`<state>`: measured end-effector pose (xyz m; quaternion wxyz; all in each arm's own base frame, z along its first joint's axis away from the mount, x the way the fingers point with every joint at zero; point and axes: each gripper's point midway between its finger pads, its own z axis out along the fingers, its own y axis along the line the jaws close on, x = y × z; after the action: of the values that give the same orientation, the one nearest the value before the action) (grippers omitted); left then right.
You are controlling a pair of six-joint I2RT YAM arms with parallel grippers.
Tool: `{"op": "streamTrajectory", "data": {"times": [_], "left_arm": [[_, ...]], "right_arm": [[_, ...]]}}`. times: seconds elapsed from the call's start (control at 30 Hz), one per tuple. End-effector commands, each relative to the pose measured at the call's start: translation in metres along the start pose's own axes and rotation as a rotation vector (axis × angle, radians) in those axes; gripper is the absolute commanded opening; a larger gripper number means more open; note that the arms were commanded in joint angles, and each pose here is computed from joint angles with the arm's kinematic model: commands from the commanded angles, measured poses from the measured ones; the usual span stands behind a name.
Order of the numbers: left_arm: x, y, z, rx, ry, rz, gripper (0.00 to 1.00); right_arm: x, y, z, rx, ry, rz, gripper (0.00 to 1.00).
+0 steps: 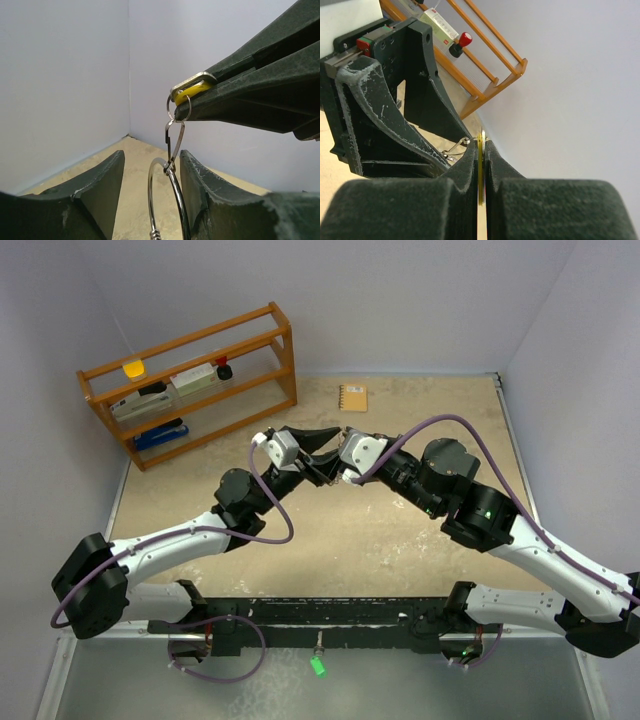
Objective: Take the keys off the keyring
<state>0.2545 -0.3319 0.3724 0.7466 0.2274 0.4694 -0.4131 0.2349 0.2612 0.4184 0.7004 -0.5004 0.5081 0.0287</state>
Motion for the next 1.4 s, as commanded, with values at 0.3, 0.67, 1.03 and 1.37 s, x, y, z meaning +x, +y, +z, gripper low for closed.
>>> {"op": "streamTrajectory", "data": {"times": [0.3,0.67,1.03,1.37], "left_arm": [[-0.045,-0.003,0.013,-0.003,-0.136,0.041,0.43],[-0.043,-0.005,0.013,-0.002,-0.121,0.052,0.25],[-0.024,-0.003,-0.001,-0.011,-0.035,0.081,0.13],[-0.005,0.014,-0.02,-0.067,0.114,0.25,0.02]], "right_arm": [[-0.026,-0.026,-0.011,0.074,-0.078,0.027,0.0],[-0.026,-0.026,-0.011,0.075,-0.083,0.032,0.0],[-0.027,-0.028,-0.012,0.087,-0.088,0.033,0.0],[-0.037,-0.042,-0.018,0.102,-0.08,0.03,0.0]]}}
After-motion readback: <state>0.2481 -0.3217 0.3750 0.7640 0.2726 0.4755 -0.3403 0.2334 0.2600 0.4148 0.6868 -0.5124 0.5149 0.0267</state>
